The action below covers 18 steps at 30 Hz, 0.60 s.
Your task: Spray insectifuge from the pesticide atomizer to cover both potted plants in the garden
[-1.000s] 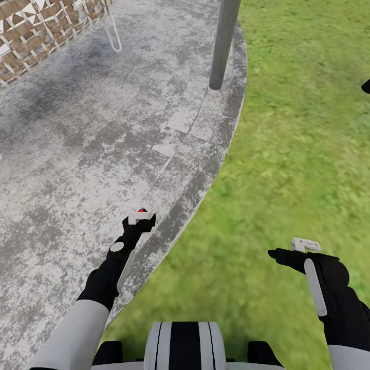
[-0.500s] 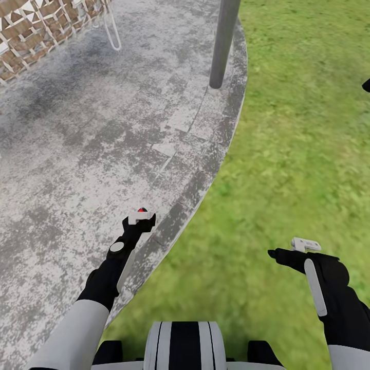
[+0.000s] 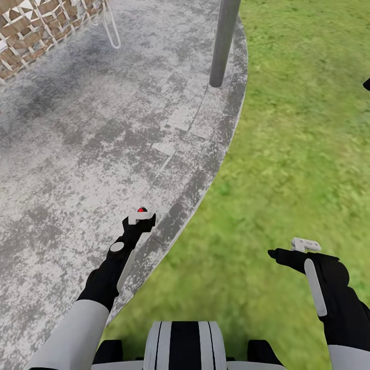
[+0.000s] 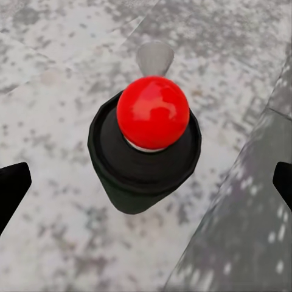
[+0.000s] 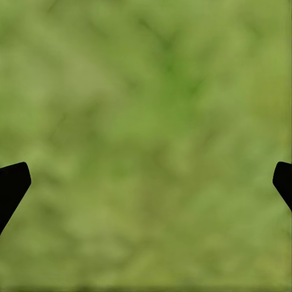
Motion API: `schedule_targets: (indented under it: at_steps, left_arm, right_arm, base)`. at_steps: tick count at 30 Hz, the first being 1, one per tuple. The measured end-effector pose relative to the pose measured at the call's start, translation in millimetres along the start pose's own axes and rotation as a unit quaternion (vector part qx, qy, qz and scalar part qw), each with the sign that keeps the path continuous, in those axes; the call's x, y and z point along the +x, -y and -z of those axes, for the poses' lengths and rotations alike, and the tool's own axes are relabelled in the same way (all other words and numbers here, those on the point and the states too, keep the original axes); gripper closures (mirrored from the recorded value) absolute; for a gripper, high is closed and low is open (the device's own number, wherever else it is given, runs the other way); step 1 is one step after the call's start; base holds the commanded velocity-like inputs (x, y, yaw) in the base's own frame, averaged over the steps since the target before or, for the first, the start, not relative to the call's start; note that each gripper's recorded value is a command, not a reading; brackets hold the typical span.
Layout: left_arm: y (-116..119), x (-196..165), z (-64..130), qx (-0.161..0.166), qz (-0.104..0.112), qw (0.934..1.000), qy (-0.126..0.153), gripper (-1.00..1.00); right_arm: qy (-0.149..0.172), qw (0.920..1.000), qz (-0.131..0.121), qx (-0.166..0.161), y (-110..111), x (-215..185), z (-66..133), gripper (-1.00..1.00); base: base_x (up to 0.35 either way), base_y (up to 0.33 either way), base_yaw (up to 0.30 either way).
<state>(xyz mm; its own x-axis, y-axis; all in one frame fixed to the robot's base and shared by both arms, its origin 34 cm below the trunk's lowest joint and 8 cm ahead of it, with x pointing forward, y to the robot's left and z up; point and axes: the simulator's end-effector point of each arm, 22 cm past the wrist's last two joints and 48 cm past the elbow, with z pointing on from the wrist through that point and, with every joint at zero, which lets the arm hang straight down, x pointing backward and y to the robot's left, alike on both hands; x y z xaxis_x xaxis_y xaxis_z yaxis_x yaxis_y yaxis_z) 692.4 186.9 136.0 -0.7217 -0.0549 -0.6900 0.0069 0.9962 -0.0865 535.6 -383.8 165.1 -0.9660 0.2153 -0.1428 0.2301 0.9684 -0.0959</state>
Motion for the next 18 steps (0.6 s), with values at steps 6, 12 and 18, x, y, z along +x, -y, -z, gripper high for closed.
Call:
schedule_targets:
  at_steps: [6,12,18]
  left_arm:
    - [0.1,0.1,0.0,0.000,0.000,1.0000,0.000,-1.00]
    - [0.9,0.2,0.0,0.001,-0.001,1.0000,0.000,-1.00]
    - [1.0,0.1,0.0,0.001,-0.001,1.0000,0.000,-1.00]
  right_arm:
    - [0.000,1.0000,0.000,0.000,0.1,0.1,0.0,-1.00]
    - [0.000,1.0000,0.000,0.000,0.0,0.2,-0.1,-1.00]
    - [0.000,1.0000,0.000,0.000,0.0,0.1,-0.1,-1.00]
  base:
    - [0.039,0.019,0.000]
    - [0.075,0.053,0.000]
    - [0.004,0.003,0.000]
